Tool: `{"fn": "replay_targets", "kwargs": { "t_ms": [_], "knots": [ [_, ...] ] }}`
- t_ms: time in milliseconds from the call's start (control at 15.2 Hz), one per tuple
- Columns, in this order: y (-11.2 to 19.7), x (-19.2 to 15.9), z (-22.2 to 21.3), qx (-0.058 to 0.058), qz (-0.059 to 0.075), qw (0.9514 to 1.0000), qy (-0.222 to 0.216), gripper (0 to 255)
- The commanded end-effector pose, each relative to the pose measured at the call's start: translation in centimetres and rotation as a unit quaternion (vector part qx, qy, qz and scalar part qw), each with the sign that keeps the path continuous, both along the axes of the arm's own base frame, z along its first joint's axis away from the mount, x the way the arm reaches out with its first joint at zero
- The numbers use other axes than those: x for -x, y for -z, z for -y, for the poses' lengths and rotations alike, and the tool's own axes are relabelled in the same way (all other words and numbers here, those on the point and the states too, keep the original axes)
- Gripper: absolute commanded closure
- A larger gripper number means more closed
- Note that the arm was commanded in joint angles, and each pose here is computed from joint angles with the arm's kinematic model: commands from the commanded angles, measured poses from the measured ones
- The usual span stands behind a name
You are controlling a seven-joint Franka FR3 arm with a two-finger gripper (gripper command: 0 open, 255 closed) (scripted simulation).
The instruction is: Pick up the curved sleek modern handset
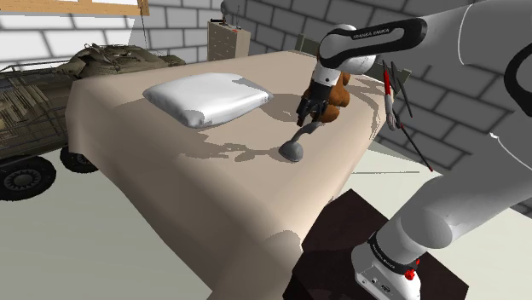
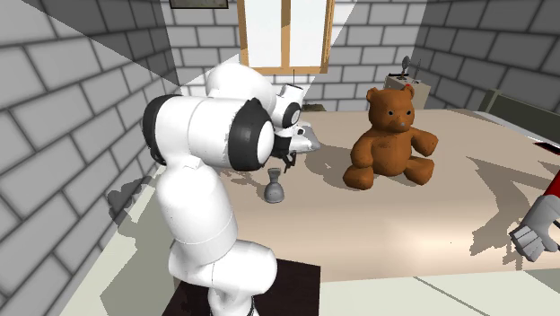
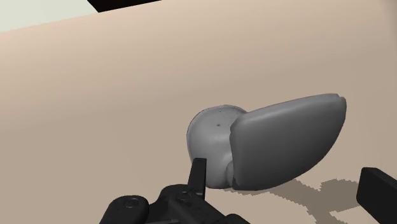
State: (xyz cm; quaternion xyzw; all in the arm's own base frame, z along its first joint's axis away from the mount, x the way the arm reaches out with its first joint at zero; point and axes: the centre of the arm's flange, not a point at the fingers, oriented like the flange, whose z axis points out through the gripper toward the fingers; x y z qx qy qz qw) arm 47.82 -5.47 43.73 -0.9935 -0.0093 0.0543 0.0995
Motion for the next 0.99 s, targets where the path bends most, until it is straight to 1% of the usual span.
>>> {"fn": "replay_targets", "kwargs": {
  "t_ms": [0, 132, 198, 792, 924],
  "knots": [
    [1.3, -0.1, 0.0, 0.0, 0.0, 1.0, 0.0, 0],
    [1.3, -0.1, 0.0, 0.0, 0.0, 1.0, 0.0, 0],
    [1.3, 0.0, 0.0, 0.0, 0.0, 1.0, 0.0, 255],
    [1.3, -0.1, 0.0, 0.0, 0.0, 1.0, 0.0, 255],
    [0.2, -0.1, 0.0, 0.0, 0.0, 1.0, 0.0, 255]
  ]
}}
